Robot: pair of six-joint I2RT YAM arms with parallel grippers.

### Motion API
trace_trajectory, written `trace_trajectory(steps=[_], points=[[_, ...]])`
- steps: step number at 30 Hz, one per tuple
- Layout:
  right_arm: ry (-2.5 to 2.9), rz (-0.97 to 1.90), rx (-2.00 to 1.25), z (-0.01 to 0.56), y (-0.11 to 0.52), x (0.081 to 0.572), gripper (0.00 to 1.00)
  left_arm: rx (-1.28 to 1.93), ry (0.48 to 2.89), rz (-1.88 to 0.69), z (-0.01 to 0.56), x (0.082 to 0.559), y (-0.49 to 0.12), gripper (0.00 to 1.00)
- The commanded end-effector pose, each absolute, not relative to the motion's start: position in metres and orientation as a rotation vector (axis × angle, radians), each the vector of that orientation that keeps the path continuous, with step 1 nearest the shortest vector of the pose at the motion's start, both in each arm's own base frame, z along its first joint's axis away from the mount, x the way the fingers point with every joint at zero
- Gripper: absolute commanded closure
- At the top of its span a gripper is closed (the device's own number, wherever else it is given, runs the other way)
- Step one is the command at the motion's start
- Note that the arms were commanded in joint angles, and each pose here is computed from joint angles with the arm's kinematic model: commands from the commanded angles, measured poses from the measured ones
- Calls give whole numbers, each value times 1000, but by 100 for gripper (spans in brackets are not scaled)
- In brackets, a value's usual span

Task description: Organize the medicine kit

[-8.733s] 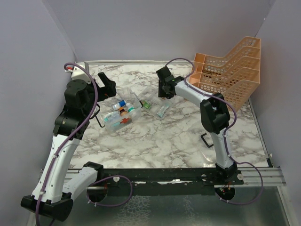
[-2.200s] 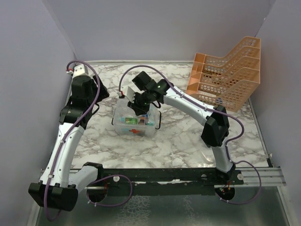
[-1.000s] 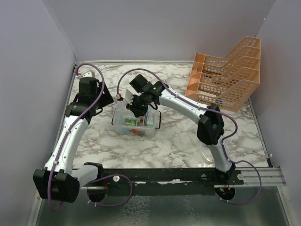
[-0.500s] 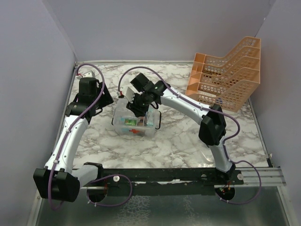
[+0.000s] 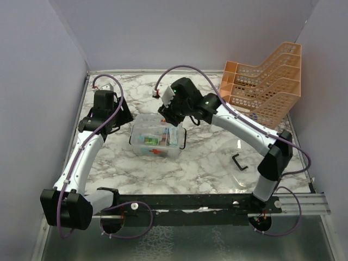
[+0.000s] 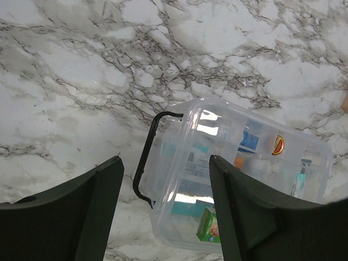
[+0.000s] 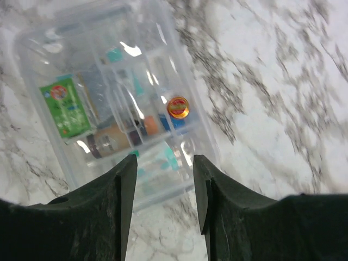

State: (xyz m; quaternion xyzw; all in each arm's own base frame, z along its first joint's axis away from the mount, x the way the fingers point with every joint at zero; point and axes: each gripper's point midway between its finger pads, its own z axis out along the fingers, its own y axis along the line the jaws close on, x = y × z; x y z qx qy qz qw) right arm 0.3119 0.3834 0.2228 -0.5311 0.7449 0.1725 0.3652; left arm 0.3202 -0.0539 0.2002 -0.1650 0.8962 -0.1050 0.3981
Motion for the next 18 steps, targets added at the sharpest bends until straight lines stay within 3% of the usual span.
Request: trace_trajectory(steps=[1,10,15,18], points=[[1938,207,-817,269,317,359,54,-373,2229,-300,212,323,-57,32],[2184,-81,-61,215,161,340,54,-313,2164,-284,233,326,-54,32],[2343,-191,262,162,108,306,52,-271,2144,-322,244,329,-60,32],[2441,-192,355,129,97,289,46,-221,2136,-375,249,330,-70,32]])
